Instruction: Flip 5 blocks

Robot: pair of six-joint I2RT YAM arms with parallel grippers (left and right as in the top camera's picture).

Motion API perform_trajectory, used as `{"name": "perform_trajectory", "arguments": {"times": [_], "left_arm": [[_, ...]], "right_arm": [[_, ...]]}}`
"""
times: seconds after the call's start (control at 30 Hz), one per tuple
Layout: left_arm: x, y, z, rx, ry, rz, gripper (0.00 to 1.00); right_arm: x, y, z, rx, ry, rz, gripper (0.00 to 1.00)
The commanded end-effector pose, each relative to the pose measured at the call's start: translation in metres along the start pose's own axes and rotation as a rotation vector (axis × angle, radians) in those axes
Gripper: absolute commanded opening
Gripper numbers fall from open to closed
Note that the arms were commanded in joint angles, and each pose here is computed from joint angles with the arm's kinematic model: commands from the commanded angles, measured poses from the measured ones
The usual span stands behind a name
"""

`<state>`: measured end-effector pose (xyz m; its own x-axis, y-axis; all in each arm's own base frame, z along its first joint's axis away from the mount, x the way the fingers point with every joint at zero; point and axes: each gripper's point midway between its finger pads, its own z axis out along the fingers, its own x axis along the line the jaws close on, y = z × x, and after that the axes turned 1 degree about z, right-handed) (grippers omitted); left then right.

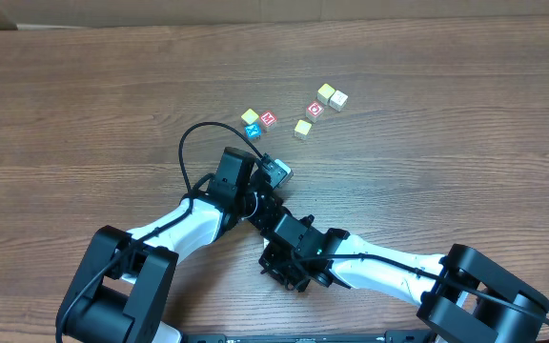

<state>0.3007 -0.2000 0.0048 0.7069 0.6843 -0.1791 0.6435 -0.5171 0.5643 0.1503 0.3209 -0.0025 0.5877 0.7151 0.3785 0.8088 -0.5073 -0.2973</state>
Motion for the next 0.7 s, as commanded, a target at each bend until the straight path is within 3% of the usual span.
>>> {"name": "perform_trajectory", "arguments": {"times": [0.0, 0.67], "left_arm": [[0.000, -0.018, 0.006, 0.054, 0.019, -0.021, 0.04], [0.013, -0.010, 0.005, 0.017, 0.059, -0.041, 0.04]], "right_arm": [[-0.009, 0.007, 0.004, -0.042, -0.030, 0.010, 0.04], [-0.009, 0.007, 0.004, -0.045, -0.029, 0.011, 0.04]]}}
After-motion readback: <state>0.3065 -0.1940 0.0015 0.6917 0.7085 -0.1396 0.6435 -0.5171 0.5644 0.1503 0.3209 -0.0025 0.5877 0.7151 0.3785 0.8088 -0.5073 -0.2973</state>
